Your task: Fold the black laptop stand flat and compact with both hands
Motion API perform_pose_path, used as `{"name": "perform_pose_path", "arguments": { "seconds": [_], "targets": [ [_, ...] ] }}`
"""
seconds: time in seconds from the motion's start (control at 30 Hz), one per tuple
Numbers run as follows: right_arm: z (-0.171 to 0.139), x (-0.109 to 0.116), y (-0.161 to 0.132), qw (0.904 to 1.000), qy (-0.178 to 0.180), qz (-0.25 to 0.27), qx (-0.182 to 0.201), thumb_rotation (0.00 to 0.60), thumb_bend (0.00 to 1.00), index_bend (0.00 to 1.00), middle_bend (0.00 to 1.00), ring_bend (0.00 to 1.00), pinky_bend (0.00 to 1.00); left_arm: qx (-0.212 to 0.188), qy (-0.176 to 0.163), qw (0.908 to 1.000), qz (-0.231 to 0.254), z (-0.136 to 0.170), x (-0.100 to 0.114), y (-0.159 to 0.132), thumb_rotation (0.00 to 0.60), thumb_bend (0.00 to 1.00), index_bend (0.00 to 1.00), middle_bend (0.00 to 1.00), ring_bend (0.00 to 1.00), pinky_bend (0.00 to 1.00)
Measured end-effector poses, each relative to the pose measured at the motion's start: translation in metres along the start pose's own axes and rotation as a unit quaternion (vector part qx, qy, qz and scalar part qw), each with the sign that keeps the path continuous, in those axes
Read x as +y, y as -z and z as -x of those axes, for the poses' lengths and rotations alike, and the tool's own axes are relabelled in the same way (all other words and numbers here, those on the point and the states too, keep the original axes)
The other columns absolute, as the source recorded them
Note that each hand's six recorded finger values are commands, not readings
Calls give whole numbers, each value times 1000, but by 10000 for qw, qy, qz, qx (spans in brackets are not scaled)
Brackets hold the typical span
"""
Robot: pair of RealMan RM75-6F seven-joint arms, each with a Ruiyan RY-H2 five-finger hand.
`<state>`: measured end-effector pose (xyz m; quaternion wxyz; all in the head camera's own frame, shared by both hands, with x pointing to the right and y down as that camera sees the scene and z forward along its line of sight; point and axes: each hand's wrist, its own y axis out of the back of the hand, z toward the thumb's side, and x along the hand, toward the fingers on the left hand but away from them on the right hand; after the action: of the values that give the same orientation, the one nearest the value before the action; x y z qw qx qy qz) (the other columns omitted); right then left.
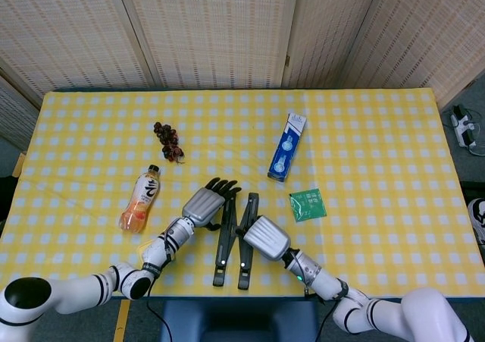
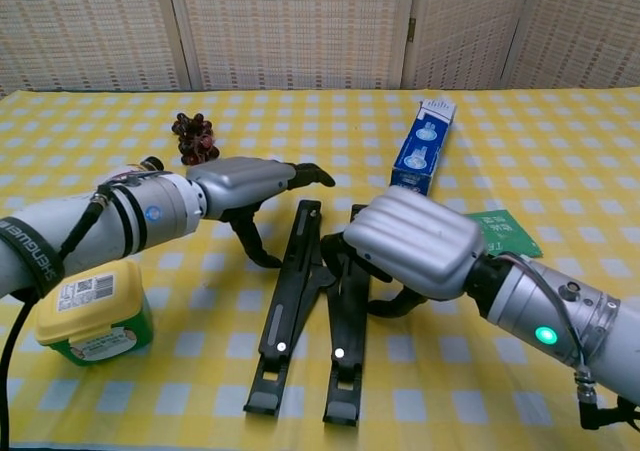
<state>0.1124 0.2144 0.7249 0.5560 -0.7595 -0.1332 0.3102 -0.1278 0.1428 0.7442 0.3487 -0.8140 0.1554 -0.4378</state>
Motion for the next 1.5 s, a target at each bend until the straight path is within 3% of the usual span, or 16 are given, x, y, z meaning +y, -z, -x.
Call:
{"name": "perform_pose_path", "arguments": {
  "seconds": [0.27,0.43,0.53,0.6,0.7,0.8,0.93,1.03,1.5],
  "targets": [
    [3,0,-2,10000,14,-66,61,600,236,482,764,818,804,58,-44,9999,-70,0,2,2,600,223,0,13,0,0],
    [-4,6,-1,9998,-8,-108,177,600,236,283,639,720,790,228,-177,9996,-68,3,11,15,600,223,0,13,0,0],
    [-9,14,-2,9995,-34,-90,293,600,235,136,492,604,659,308,-257,9992,-53,7,18,23,600,223,0,12,0,0],
    [-11,19,-3,9992,-99,-60,395,600,235,38,353,465,479,351,-324,9989,-22,11,24,29,600,223,0,10,0,0],
    [-12,25,-5,9973,-379,-55,621,600,236,0,161,266,242,411,-427,9982,15,18,33,36,600,223,0,7,0,0],
    [-11,26,-6,9927,-832,-127,866,600,235,0,78,171,152,471,-513,9976,47,25,41,44,600,223,0,5,0,0],
    [-7,27,-9,9814,-1450,-369,1199,600,236,0,51,125,114,574,-560,9967,84,32,46,55,600,223,0,2,0,0],
    [1,29,-12,9746,-1687,-553,1367,600,236,0,50,125,114,650,-549,9963,150,35,46,61,600,224,0,0,0,0],
    [24,18,-19,9647,-1973,-849,1525,600,236,8,109,130,114,841,-530,9946,302,43,42,80,600,223,0,0,0,0]
  ]
}}
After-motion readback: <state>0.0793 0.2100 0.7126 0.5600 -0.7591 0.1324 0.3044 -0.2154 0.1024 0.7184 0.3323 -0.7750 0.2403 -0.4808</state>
